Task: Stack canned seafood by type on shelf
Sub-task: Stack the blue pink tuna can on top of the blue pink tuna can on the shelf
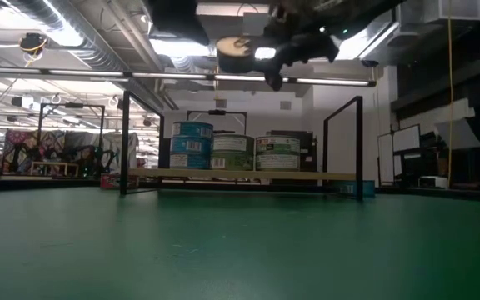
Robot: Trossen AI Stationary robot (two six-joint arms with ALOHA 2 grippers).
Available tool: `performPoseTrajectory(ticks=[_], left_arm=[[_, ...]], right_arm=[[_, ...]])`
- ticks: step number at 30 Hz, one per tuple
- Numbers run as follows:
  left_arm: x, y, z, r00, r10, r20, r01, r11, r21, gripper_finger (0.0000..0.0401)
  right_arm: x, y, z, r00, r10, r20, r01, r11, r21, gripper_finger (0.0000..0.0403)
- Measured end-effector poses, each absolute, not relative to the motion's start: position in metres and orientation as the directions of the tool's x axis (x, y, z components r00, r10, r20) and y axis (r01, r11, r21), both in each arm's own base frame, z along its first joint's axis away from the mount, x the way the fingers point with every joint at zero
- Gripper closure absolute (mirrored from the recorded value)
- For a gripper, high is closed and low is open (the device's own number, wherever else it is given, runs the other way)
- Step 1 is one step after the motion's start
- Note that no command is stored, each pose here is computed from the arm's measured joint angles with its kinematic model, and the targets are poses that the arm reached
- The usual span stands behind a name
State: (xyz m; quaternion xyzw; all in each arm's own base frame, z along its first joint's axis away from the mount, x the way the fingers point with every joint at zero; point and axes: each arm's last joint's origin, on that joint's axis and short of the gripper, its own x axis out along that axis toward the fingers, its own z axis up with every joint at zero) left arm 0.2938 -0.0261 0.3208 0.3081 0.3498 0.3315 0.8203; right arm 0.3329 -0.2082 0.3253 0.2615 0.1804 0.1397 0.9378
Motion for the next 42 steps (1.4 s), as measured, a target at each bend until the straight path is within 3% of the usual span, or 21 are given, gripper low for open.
performPoseTrajectory(ticks=[10,22,29,34,42], left_arm=[[0.284,-0.005,0.319,0.45,0.794,-0.409,-0.359,0.58,0.731,0.0148],[0.286,0.02,0.321,0.405,0.817,-0.411,-0.434,0.568,0.7,0.0148],[0.296,0.057,0.334,0.461,0.81,-0.361,-0.554,0.581,0.596,0.0148],[0.298,0.091,0.342,0.558,0.76,-0.335,-0.612,0.649,0.452,0.0148],[0.304,0.14,0.328,0.579,0.737,-0.347,-0.651,0.675,0.347,0.0148]], right_arm=[[0.364,-0.255,0.28,0.89,0.331,-0.314,-0.061,0.768,0.637,0.0206],[0.355,-0.29,0.258,0.898,0.254,-0.359,0.119,0.646,0.754,0.0205],[0.356,-0.284,0.255,0.883,0.254,-0.395,0.16,0.628,0.762,0.0205],[0.359,-0.281,0.254,0.879,0.261,-0.4,0.161,0.627,0.762,0.0205],[0.358,-0.28,0.254,0.876,0.263,-0.404,0.165,0.624,0.764,0.0205]])
